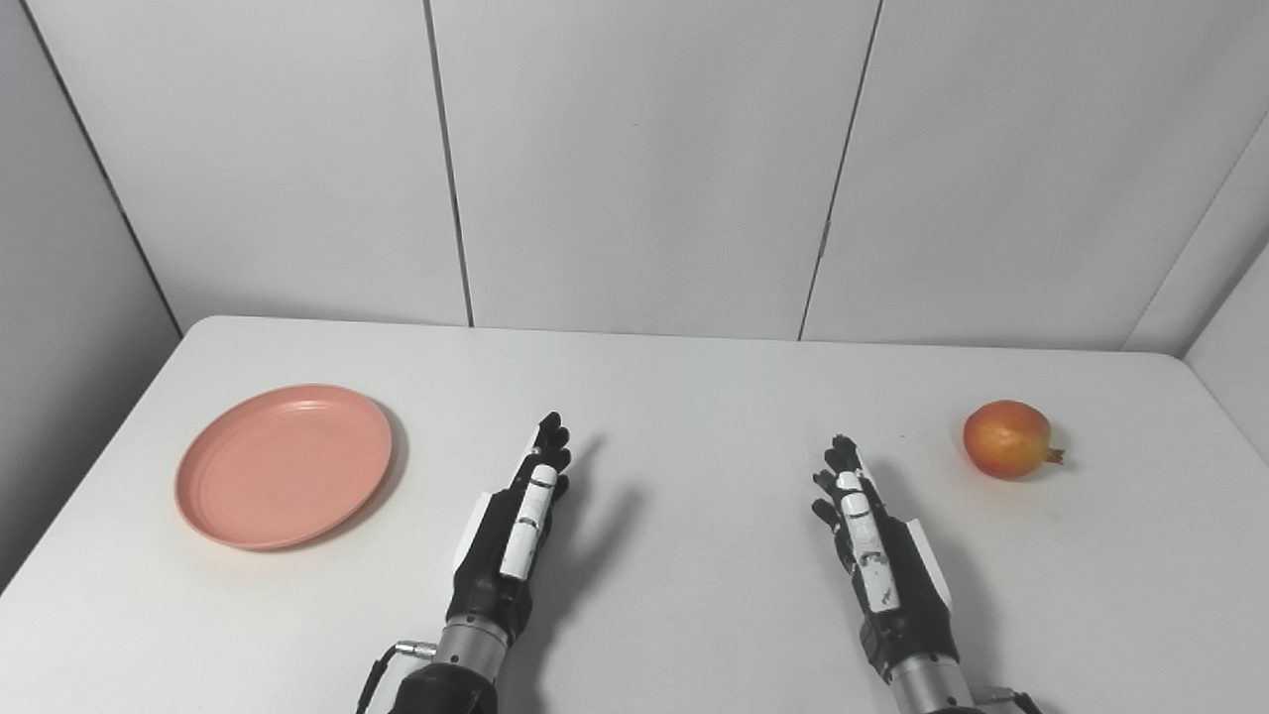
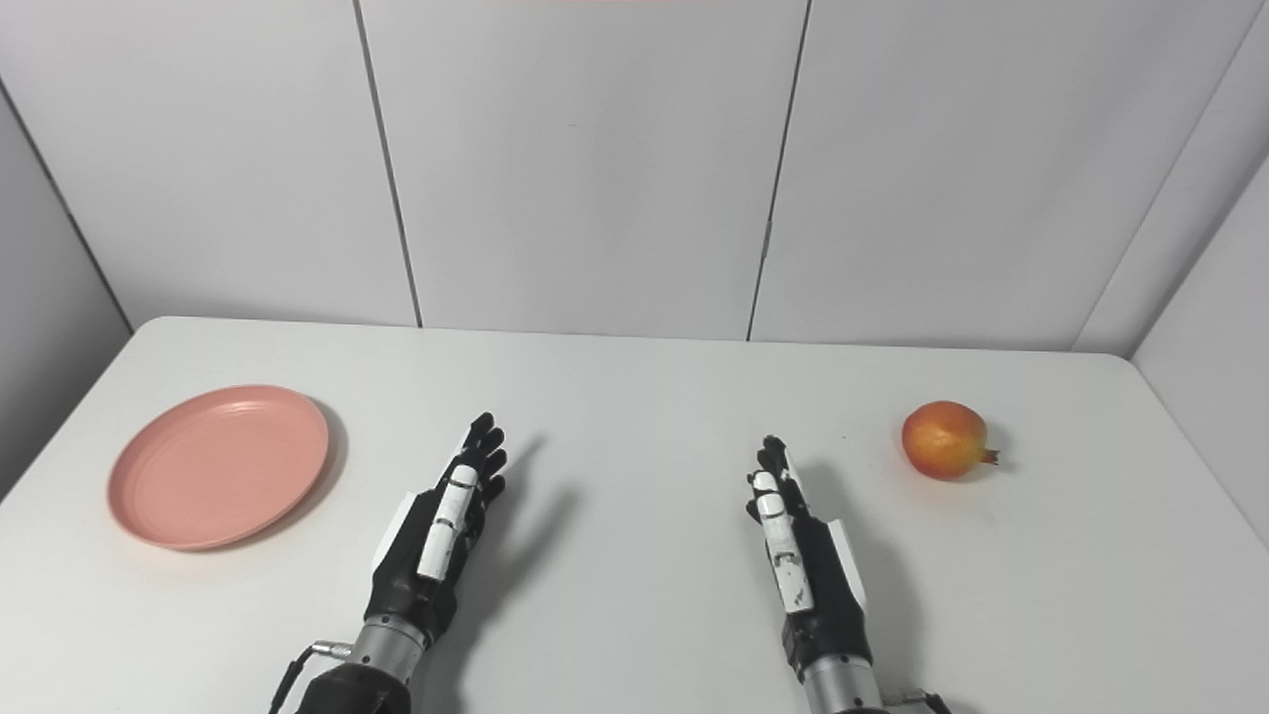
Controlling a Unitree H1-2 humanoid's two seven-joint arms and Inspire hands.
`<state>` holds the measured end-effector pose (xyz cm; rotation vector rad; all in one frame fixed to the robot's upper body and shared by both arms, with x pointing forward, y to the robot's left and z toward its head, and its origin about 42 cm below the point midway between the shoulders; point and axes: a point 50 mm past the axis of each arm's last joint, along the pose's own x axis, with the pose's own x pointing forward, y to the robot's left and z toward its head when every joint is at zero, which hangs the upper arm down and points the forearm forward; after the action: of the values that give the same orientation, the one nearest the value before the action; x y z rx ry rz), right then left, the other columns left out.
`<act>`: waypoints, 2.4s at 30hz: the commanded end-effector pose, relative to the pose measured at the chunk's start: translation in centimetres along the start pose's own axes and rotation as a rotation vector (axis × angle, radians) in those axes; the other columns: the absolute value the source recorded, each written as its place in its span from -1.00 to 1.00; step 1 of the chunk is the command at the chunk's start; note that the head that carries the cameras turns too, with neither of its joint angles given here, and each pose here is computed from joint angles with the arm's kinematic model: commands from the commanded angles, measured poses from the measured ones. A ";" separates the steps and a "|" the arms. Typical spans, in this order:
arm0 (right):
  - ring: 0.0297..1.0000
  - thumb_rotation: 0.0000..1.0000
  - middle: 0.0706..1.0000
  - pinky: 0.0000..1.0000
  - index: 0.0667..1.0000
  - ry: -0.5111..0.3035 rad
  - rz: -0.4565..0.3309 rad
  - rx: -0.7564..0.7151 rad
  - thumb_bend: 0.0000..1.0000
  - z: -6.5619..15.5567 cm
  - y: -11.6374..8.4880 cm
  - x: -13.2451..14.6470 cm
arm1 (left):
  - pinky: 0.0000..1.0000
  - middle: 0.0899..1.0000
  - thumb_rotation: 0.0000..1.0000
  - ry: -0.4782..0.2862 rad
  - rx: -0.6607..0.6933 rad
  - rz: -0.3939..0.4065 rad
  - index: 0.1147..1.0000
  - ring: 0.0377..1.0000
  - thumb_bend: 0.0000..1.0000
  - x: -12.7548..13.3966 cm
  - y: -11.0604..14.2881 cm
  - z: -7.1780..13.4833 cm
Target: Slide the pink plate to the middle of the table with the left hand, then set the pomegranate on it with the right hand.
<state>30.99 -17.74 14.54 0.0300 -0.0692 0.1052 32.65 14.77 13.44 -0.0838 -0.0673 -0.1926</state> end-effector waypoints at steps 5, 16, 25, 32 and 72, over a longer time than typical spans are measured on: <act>0.94 1.00 0.97 0.91 0.96 -0.110 0.003 -0.001 -0.46 1.7 0.2 0.6 | 1.00 1.00 1.00 -0.077 0.005 -0.018 1.00 0.99 -0.13 0.5 -0.5 1.7; 0.94 1.00 0.97 0.91 0.97 -0.112 -0.002 0.001 -0.48 1.8 0.3 0.6 | 1.00 1.00 1.00 -0.075 0.002 -0.021 1.00 1.00 -0.12 0.6 -0.5 1.7; 0.94 1.00 0.97 0.91 0.97 -0.112 -0.001 -0.001 -0.50 1.8 0.3 0.6 | 1.00 1.00 1.00 -0.077 0.004 -0.022 1.00 1.00 -0.13 0.6 -0.5 1.6; 0.94 1.00 0.97 0.91 0.97 -0.113 0.002 -0.003 -0.50 1.7 0.2 0.7 | 1.00 1.00 1.00 -0.075 0.005 -0.019 1.00 0.99 -0.13 0.6 -0.5 1.6; 1.00 1.00 1.00 1.00 1.00 -0.123 0.055 0.017 -0.60 1.3 -4.6 -0.2 | 0.93 0.96 1.00 -0.045 0.030 0.009 0.95 0.94 -0.13 2.1 -6.0 -0.4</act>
<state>30.89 -22.30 13.84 0.0557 -0.0938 0.1512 33.21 10.32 12.45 -0.0459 -0.0840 -0.1319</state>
